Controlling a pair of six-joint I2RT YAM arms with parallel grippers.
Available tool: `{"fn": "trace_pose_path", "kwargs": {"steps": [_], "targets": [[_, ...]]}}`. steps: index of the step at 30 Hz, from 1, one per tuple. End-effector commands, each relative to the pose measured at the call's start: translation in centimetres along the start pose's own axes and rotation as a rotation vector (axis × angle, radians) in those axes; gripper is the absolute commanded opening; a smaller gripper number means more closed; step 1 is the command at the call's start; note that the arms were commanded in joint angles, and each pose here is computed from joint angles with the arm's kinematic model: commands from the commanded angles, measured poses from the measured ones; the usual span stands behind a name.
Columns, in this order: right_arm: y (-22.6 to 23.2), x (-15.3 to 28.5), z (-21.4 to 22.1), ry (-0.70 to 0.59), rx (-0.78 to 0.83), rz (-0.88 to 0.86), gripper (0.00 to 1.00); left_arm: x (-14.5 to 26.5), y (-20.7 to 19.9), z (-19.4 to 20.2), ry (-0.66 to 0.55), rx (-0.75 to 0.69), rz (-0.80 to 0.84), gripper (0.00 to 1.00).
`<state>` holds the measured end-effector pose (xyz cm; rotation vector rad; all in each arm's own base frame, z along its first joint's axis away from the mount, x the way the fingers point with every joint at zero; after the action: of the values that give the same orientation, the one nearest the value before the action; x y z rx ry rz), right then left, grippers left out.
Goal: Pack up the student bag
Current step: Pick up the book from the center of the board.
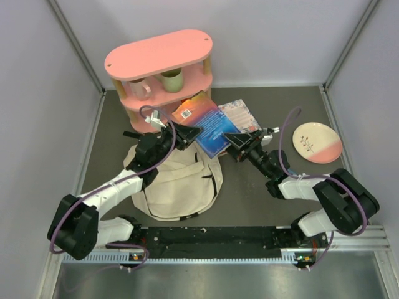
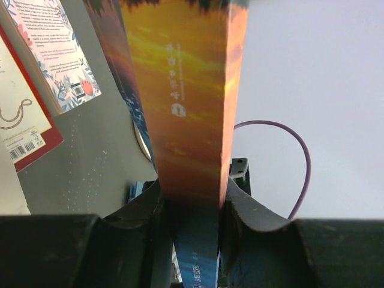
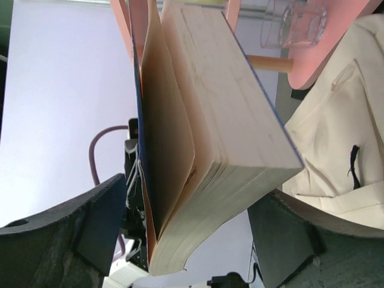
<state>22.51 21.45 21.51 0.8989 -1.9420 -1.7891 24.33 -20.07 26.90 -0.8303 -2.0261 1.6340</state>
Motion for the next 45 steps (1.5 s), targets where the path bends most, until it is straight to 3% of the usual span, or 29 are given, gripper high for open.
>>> {"fn": "trace_pose_path", "kwargs": {"steps": [1, 10, 12, 17, 19, 21, 28, 30, 32, 33, 36, 37, 38, 40, 42, 45], "targets": [[5.1, 1.1, -1.4, -0.059, 0.083, -0.309, 0.74, 1.3, -5.8, -0.7, -0.032, -0.056, 0.280, 0.00], [7.1, 0.6, -1.0, 0.019, 0.154, -0.379, 0.58, 1.0, -4.4, -0.3, -0.001, -0.048, 0.229, 0.00], [7.3, 0.7, -1.0, 0.024, 0.156, -0.375, 0.49, 0.9, -4.2, -0.4, -0.008, -0.056, 0.209, 0.00], [7.7, 0.6, -0.9, 0.034, 0.192, -0.362, 0.52, 0.4, -3.6, -0.2, 0.017, -0.053, 0.183, 0.00], [7.7, 0.5, -0.8, 0.038, 0.201, -0.357, 0.58, 0.4, -3.3, 0.0, 0.038, -0.049, 0.172, 0.00], [7.9, 0.4, -0.8, 0.042, 0.213, -0.365, 0.48, 0.4, -2.9, 0.1, 0.051, -0.052, 0.148, 0.00], [7.9, -0.2, -0.9, 0.068, 0.238, -0.362, 0.46, 0.8, -1.6, 1.1, 0.156, -0.076, 0.093, 0.00], [7.9, -0.2, -0.8, 0.070, 0.236, -0.365, 0.34, 0.9, -1.0, 1.3, 0.173, -0.077, 0.076, 0.00], [7.8, -0.2, -0.7, 0.081, 0.244, -0.360, 0.12, 1.1, -0.5, 1.6, 0.194, -0.085, 0.066, 0.00], [7.7, -0.3, -0.7, 0.086, 0.248, -0.356, 0.12, 1.2, -0.4, 1.6, 0.200, -0.087, 0.063, 0.00], [7.2, -0.4, -0.8, 0.089, 0.248, -0.324, 0.28, 1.4, -0.2, 1.8, 0.207, -0.098, 0.068, 0.00], [7.2, -0.4, -0.7, 0.091, 0.248, -0.321, 0.34, 1.5, -0.2, 1.8, 0.209, -0.105, 0.072, 0.00], [7.0, -0.4, -0.8, 0.086, 0.245, -0.307, 0.47, 1.5, -0.2, 1.9, 0.219, -0.107, 0.075, 0.00], [6.9, -0.6, -0.8, 0.086, 0.248, -0.302, 0.35, 1.4, -0.1, 1.9, 0.226, -0.100, 0.078, 0.00], [6.9, -0.8, -0.8, 0.087, 0.251, -0.293, 0.39, 1.4, -0.2, 2.1, 0.239, -0.097, 0.100, 0.00], [6.8, -1.0, -0.9, 0.088, 0.254, -0.285, 0.37, 1.4, -0.1, 2.2, 0.250, -0.087, 0.114, 0.00]]}}
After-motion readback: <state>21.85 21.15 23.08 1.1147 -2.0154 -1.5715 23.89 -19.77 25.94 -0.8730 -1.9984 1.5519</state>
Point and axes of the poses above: each gripper's point midway between its finger pads, its own x axis back along the fingers, its own y axis along the line the jaws close on, z = x × y, the point moved 9 cm from there along x, back along the fingers, and after that the axes turned 5 degrees about x, right-handed, at the moved point
